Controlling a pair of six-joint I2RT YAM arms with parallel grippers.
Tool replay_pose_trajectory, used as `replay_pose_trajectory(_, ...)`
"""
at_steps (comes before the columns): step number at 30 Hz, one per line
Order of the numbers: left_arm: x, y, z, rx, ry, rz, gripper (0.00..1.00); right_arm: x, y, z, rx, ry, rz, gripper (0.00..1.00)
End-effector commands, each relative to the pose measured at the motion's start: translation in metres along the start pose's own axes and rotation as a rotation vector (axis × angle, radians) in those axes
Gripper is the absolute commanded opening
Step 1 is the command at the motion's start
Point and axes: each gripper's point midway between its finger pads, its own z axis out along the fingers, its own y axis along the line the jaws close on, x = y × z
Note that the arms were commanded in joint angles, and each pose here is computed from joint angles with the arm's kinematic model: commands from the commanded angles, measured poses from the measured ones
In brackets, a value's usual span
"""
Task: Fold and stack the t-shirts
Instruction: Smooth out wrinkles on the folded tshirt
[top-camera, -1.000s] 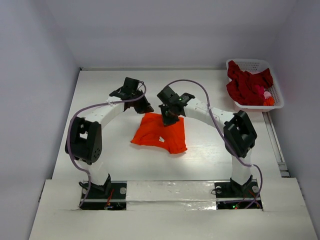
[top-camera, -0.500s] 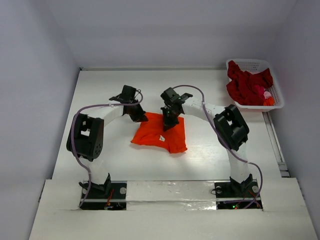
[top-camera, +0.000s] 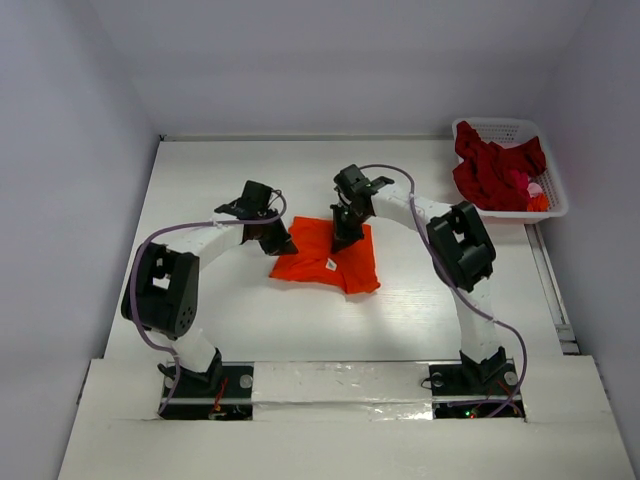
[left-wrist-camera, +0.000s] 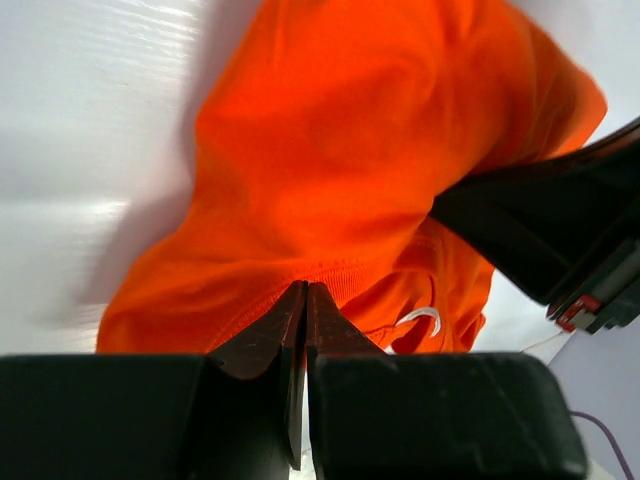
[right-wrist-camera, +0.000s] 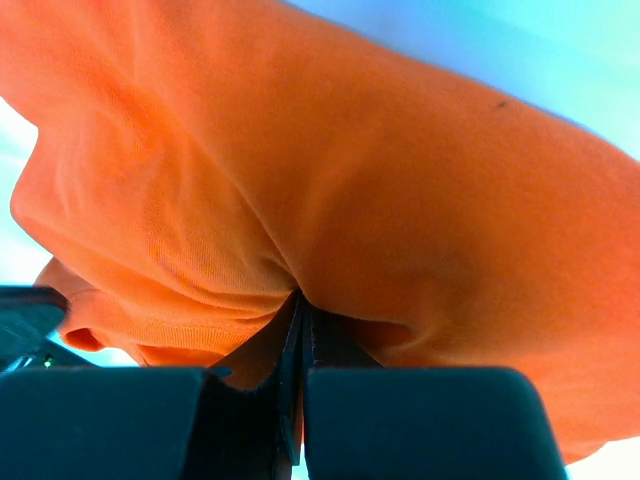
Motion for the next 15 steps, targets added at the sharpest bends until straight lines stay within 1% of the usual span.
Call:
replay_pose_trajectory(1, 0.003, -0.010, -0.007, 0.037, -0.007, 0.017, 0.00, -0.024, -0.003, -0.004, 0.006, -0.038, -0.041, 0.00)
replay_pose_trajectory(8, 0.018, -0.012, 0.001, 0.029, 0.024, 0.032, 0.00, -0.040, -0.006, -0.010, 0.022, -0.046, -0.070, 0.00)
replay_pose_trajectory(15, 0.042, -0.004, 0.011, 0.009, 0.067, 0.052, 0.00, -0.039, -0.011, -0.005, 0.017, -0.034, -0.055, 0.00)
